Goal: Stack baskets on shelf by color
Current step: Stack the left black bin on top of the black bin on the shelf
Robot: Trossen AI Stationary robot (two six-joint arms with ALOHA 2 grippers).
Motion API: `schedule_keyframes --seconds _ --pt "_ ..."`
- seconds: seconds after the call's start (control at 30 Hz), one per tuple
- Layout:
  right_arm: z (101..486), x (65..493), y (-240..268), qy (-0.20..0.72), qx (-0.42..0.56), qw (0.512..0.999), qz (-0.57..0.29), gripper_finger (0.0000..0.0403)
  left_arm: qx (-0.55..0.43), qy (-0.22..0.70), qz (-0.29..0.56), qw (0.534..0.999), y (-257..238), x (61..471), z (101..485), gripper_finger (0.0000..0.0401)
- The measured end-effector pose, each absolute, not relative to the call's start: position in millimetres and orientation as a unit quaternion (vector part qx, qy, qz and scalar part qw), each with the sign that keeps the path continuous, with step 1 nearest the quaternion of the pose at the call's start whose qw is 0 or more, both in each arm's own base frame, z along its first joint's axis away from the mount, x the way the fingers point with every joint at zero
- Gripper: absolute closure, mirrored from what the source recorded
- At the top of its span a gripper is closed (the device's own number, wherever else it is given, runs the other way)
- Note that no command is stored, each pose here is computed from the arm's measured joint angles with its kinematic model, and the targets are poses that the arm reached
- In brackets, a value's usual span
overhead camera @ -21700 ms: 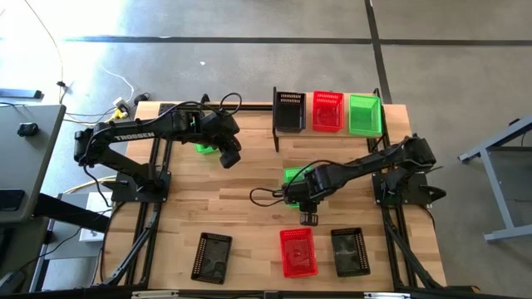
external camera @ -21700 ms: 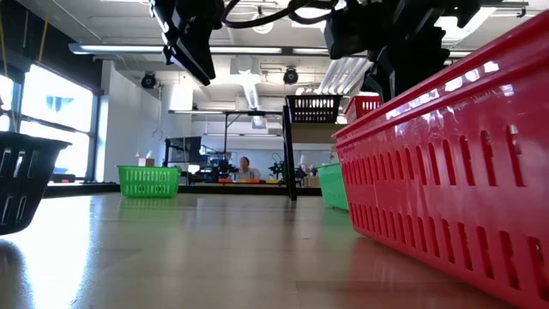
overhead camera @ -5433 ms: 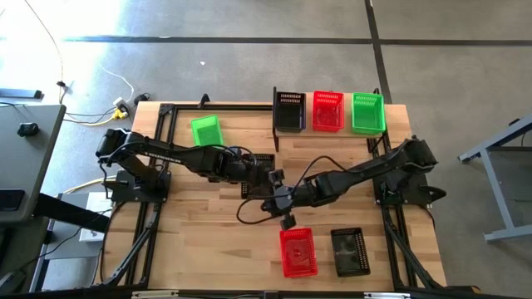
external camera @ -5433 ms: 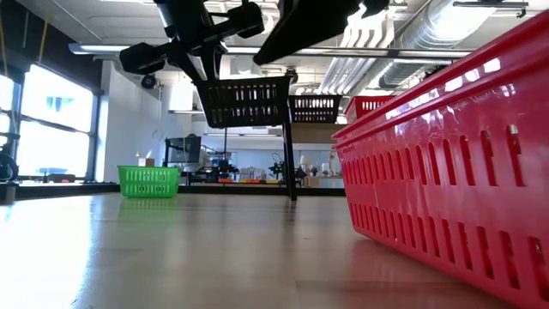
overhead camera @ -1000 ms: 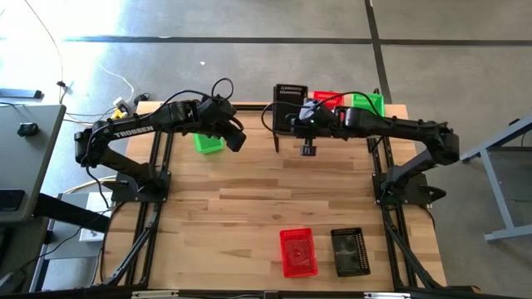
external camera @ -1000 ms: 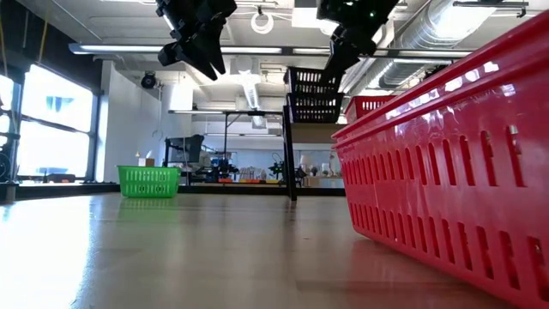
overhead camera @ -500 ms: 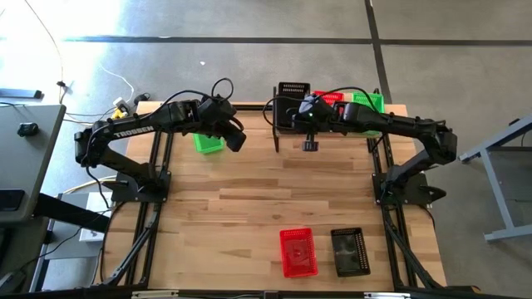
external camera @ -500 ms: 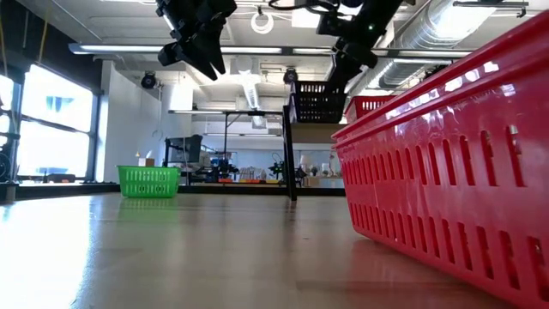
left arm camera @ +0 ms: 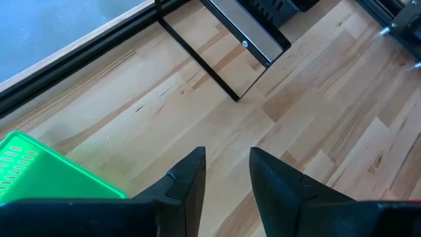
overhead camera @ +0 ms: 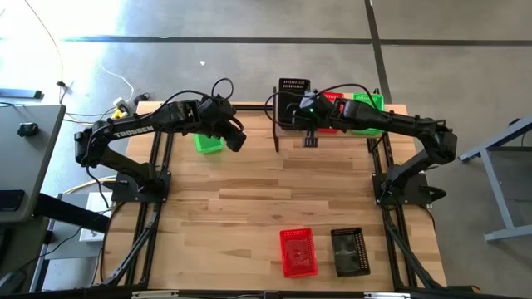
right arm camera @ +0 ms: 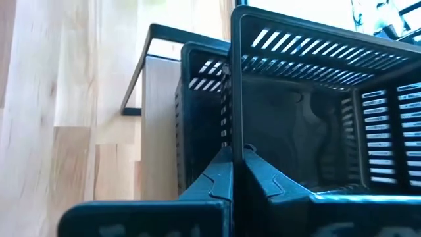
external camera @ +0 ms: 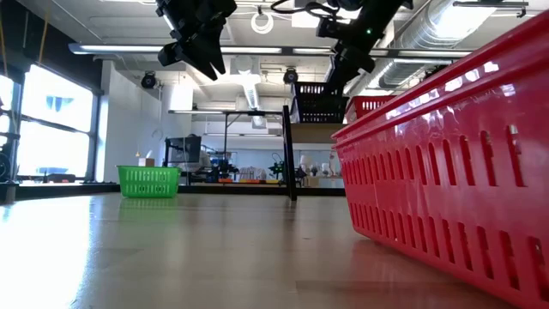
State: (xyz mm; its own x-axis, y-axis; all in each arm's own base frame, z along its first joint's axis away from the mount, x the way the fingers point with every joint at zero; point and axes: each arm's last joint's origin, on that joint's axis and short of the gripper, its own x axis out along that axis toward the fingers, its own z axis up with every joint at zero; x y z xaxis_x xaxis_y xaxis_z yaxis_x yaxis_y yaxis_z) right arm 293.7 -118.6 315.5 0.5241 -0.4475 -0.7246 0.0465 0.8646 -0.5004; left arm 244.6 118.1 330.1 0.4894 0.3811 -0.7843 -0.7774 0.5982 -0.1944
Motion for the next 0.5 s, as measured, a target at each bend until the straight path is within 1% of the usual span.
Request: schedule_keyframes --seconds 0.1,0.37,0.5 --pt "315.5 293.7 -118.6 0.465 -0.215 0.846 -0.146 0.0394 -0.275 0.360 0.354 0.818 118.1 244.6 330.1 0.0294" --pt "315.6 294.2 -117.0 0.467 -0.218 0.844 -0.151 0.0332 -0.274 0.361 0.353 0.818 118.1 244.6 330.1 0.0294" --pt "316.1 294.7 -115.2 0.470 -0.227 0.837 -0.163 0.0323 -0.274 0.361 0.353 0.818 118.1 244.6 330.1 0.0294"
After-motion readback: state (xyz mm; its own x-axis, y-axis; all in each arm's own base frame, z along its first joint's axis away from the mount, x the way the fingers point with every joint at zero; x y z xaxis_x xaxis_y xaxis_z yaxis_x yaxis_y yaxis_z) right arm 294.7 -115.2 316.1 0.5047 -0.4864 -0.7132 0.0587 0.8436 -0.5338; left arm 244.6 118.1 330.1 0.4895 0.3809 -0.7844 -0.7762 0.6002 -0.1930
